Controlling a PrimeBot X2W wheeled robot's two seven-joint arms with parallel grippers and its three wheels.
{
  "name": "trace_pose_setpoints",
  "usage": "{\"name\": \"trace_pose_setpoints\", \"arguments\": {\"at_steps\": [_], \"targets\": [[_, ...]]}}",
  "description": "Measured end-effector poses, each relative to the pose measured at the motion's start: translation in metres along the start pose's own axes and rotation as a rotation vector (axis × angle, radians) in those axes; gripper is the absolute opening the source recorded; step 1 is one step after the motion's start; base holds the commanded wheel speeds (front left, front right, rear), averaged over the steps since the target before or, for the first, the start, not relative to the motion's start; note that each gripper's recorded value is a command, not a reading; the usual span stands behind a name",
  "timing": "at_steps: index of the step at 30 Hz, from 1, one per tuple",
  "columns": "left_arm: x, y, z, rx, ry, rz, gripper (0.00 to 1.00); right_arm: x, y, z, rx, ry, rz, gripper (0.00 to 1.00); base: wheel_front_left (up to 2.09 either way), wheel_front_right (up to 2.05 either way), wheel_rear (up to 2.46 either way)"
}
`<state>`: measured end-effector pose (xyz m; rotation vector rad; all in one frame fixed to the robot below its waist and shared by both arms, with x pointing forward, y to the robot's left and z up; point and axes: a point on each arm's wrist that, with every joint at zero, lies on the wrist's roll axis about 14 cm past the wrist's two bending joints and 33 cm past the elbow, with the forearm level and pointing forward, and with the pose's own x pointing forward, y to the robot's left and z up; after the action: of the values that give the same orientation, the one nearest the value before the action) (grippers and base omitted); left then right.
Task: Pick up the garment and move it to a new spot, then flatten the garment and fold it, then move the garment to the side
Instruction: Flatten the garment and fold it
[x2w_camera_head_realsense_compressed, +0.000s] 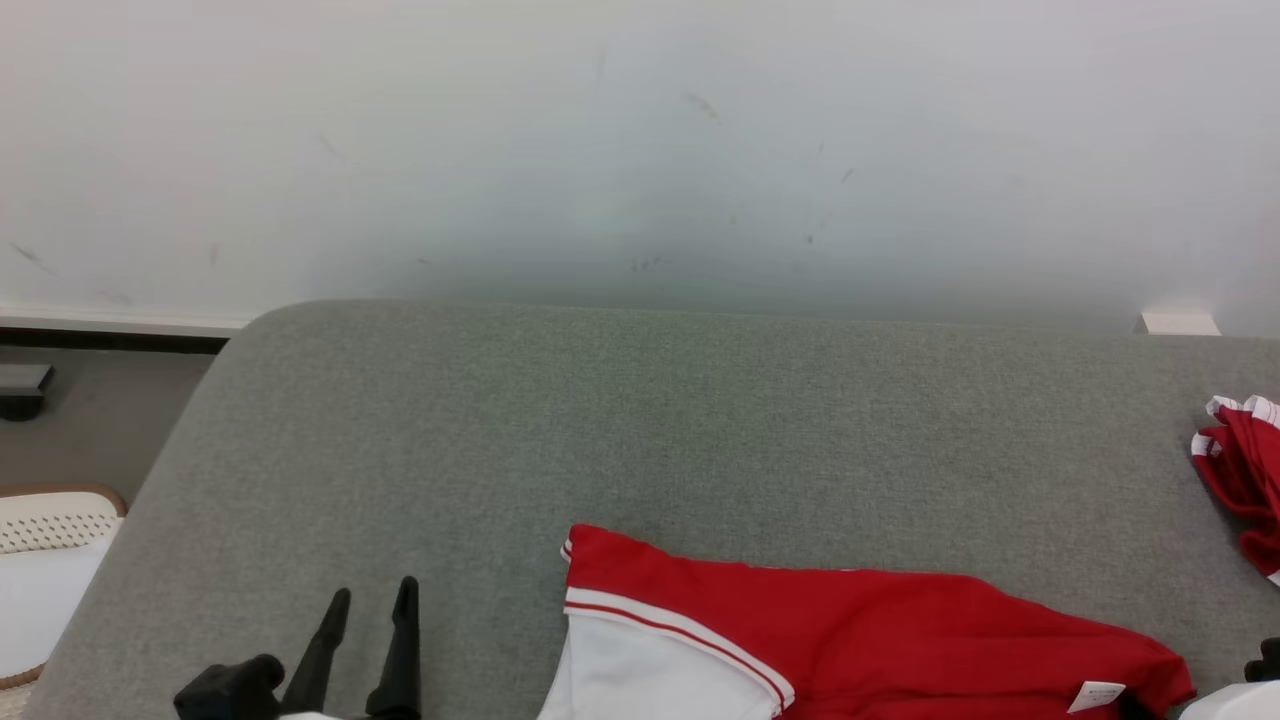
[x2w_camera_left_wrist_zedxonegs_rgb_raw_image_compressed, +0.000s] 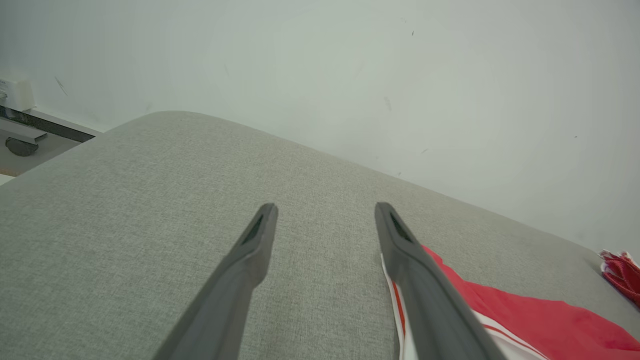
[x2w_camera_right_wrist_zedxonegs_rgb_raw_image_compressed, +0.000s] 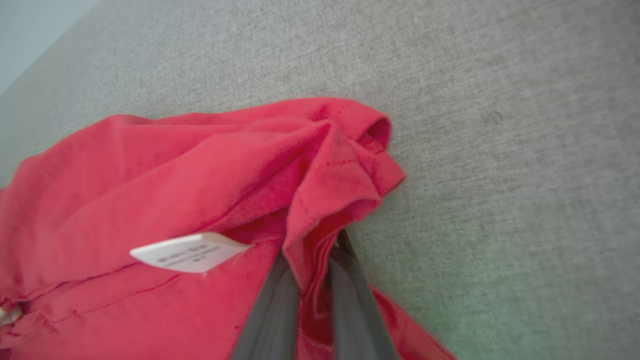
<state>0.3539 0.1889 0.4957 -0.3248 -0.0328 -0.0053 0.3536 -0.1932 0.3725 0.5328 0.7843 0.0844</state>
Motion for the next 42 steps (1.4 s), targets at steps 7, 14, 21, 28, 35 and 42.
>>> {"name": "trace_pose_setpoints", "arguments": {"at_steps": [7,14,21,28,35,42], "targets": [[0.001,-0.002,-0.002,-0.003,0.003,-0.005,1.00,-0.015,-0.009,0.032,0.000,-0.070,0.005,0.00,0.00,0.00,0.00],[0.001,-0.006,-0.003,-0.007,0.007,-0.016,1.00,-0.038,-0.026,0.073,-0.038,-0.168,-0.024,0.00,0.00,0.00,0.00],[-0.001,-0.009,-0.007,-0.012,0.016,-0.023,1.00,-0.045,0.034,0.075,-0.031,-0.199,0.166,0.00,0.00,0.00,0.00],[-0.003,-0.007,-0.011,-0.012,0.029,-0.018,1.00,-0.054,0.123,0.061,0.033,-0.164,0.455,0.00,0.00,0.00,0.00],[-0.006,0.000,-0.003,-0.018,0.003,0.003,1.00,-0.049,0.209,0.014,0.114,0.022,0.690,0.00,0.00,0.00,0.00],[-0.024,0.026,0.008,-0.017,-0.032,0.085,1.00,-0.029,0.251,-0.012,0.169,0.114,0.748,0.00,0.00,0.00,0.00]]}}
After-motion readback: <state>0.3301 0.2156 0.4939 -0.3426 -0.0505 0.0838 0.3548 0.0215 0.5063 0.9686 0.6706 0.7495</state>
